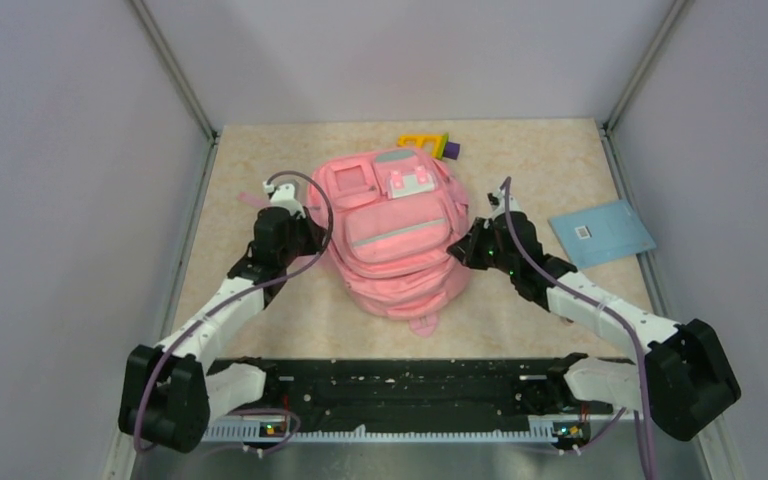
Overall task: Pack the student bag
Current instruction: Unzip the student bag at the center of the board.
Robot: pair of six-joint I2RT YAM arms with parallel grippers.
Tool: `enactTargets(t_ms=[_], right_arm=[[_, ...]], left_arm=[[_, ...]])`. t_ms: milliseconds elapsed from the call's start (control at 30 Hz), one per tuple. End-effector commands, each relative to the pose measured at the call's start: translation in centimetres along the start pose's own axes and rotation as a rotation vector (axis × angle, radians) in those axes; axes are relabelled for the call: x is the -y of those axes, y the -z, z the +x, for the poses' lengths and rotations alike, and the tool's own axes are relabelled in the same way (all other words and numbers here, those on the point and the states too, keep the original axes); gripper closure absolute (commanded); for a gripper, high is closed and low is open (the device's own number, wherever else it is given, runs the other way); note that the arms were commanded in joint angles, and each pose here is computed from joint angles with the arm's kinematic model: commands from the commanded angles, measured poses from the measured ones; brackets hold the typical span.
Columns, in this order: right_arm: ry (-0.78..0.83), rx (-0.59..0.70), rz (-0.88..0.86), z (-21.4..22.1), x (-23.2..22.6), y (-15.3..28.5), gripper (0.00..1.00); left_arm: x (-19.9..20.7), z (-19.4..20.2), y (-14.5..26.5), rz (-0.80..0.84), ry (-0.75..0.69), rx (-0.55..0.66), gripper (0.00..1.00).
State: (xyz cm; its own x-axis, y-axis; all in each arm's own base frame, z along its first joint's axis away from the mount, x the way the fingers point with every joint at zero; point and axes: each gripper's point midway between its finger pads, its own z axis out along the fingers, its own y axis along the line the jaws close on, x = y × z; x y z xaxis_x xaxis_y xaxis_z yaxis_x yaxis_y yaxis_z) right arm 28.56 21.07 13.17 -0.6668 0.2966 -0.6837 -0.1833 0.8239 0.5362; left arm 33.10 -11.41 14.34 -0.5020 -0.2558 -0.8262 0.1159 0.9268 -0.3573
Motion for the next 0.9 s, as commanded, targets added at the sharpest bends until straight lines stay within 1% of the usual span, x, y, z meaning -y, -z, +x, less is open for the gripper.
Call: enactTargets(t_ms=[0, 200, 300, 367, 400, 433, 467, 500, 533, 567, 633, 667, 700, 733, 833, 867], right_arm=[[0.077, 0.044, -0.013, -2.6, -0.7, 0.6, 1.00], [0.082, 0.029, -0.030, -2.3, -0.9, 0.6, 1.00], [0.091, 0.024, -0.029, -2.3, -0.9, 0.7, 1.00], [0.094, 0.033, -0.024, -2.6, -0.9, 0.8, 1.00], [0.094, 0.037, -0.023, -2.7, -1.0, 0.9, 1.00], [0.095, 0.040, -0.023, -2.8, -1.0, 0.9, 1.00], [0.095, 0.045, -0.023, -3.0, -1.1, 1.0, 1.00], [0.096, 0.049, -0.023, -3.1, -1.1, 0.9, 1.00], [0.097, 0.052, -0.023, -3.3, -1.2, 0.9, 1.00], [0.100, 0.054, -0.023, -3.4, -1.3, 0.9, 1.00], [0.109, 0.052, -0.021, -3.8, -1.5, 0.8, 1.00], [0.114, 0.052, -0.014, -4.0, -1.5, 0.8, 0.98], [0.117, 0.054, 0.000, -4.2, -1.4, 0.7, 0.90], [0.120, 0.058, 0.015, -4.5, -1.2, 0.8, 0.80], [0.133, 0.084, 0.072, -5.7, -0.7, 1.2, 0.45], [0.136, 0.096, 0.093, -6.1, -0.5, 1.5, 0.35]], left_arm=[[-4.0, -9.2, -1.1, -0.205, -0.037, 0.308, 1.00], [-5.6, -11.1, -2.8, -0.246, -0.041, 0.353, 1.00], [-5.4, -11.3, -3.0, -0.240, -0.060, 0.339, 1.00], [-4.5, -11.1, -2.9, -0.192, -0.089, 0.315, 0.98], [-3.7, -10.8, -2.7, -0.144, -0.124, 0.296, 0.87], [-2.7, -10.5, -2.5, -0.090, -0.144, 0.280, 0.70], [-2.0, -10.2, -2.1, -0.063, -0.147, 0.278, 0.55], [-0.8, -9.7, -1.7, -0.015, -0.155, 0.271, 0.47], [0.1, -9.4, -1.3, 0.011, -0.170, 0.273, 0.42], [1.1, -8.9, -0.7, 0.034, -0.197, 0.271, 0.40], [3.3, -8.2, 0.7, 0.066, -0.252, 0.287, 0.37], [4.5, -7.6, 1.3, 0.091, -0.280, 0.290, 0.31], [5.9, -7.0, 1.8, 0.132, -0.301, 0.289, 0.30], [7.1, -6.3, 2.3, 0.170, -0.310, 0.281, 0.29], [10.1, -4.5, 3.6, 0.278, -0.293, 0.237, 0.28], [10.7, -3.9, 3.8, 0.297, -0.291, 0.219, 0.28]])
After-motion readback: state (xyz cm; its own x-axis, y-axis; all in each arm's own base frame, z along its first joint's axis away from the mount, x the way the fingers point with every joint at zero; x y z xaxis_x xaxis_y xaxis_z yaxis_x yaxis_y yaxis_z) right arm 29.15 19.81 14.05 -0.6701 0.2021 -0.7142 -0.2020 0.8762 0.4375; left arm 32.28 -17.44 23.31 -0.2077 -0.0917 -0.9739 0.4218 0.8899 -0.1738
